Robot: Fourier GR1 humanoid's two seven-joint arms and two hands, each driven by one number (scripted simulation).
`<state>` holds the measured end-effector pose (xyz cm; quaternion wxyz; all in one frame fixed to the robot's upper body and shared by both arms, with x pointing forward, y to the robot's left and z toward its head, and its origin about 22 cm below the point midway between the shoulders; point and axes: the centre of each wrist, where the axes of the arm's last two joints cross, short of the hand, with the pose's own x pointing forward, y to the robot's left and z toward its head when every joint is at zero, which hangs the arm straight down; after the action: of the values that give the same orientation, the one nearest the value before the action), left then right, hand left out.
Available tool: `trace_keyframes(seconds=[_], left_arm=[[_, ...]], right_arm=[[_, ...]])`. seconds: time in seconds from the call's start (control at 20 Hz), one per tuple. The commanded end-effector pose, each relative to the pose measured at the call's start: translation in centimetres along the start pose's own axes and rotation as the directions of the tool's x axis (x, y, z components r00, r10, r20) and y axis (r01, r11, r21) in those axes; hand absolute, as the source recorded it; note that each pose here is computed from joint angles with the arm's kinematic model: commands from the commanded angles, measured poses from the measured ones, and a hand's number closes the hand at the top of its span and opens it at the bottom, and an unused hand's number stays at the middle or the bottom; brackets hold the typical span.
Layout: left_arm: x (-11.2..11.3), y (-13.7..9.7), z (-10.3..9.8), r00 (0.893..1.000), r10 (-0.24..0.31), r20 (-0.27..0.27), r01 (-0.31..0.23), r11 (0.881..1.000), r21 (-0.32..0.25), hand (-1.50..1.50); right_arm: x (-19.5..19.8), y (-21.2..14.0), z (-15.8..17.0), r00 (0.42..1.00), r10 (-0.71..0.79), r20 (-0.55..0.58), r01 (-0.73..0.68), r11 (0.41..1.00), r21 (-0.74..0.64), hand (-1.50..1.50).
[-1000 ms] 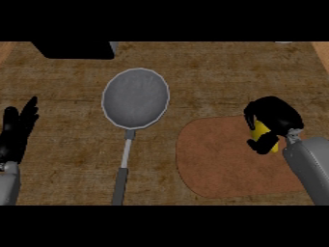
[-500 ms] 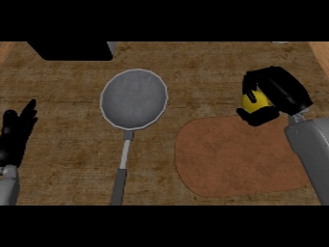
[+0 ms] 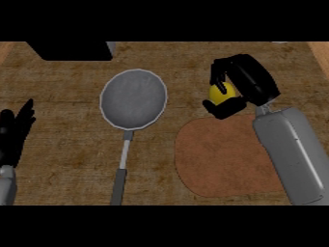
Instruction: Pick the lemon from the cutting board and place it in the pan
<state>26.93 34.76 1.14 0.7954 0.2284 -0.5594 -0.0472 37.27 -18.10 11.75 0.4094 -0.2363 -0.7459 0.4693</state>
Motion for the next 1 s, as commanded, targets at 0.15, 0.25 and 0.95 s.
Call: trace_keyframes(seconds=[0.15, 0.25, 0.95], left_arm=[[1.7, -2.5, -0.2, 1.000, 0.000, 0.021, 0.001, 1.000, -0.018, 0.00], [0.1, -0.4, -0.7, 1.000, 0.005, 0.021, -0.005, 1.000, -0.023, 0.00], [4.3, -2.3, -1.9, 0.997, -0.012, 0.077, 0.019, 0.995, -0.096, 0.00]], right_arm=[[5.5, 3.8, -6.6, 0.992, -0.128, -0.024, 0.128, 0.992, 0.004, 1.50], [5.5, 5.7, -6.8, 0.984, -0.167, -0.053, 0.168, 0.986, 0.008, 1.50], [3.9, 9.5, -9.2, 0.964, -0.206, -0.169, 0.216, 0.976, 0.040, 1.50]])
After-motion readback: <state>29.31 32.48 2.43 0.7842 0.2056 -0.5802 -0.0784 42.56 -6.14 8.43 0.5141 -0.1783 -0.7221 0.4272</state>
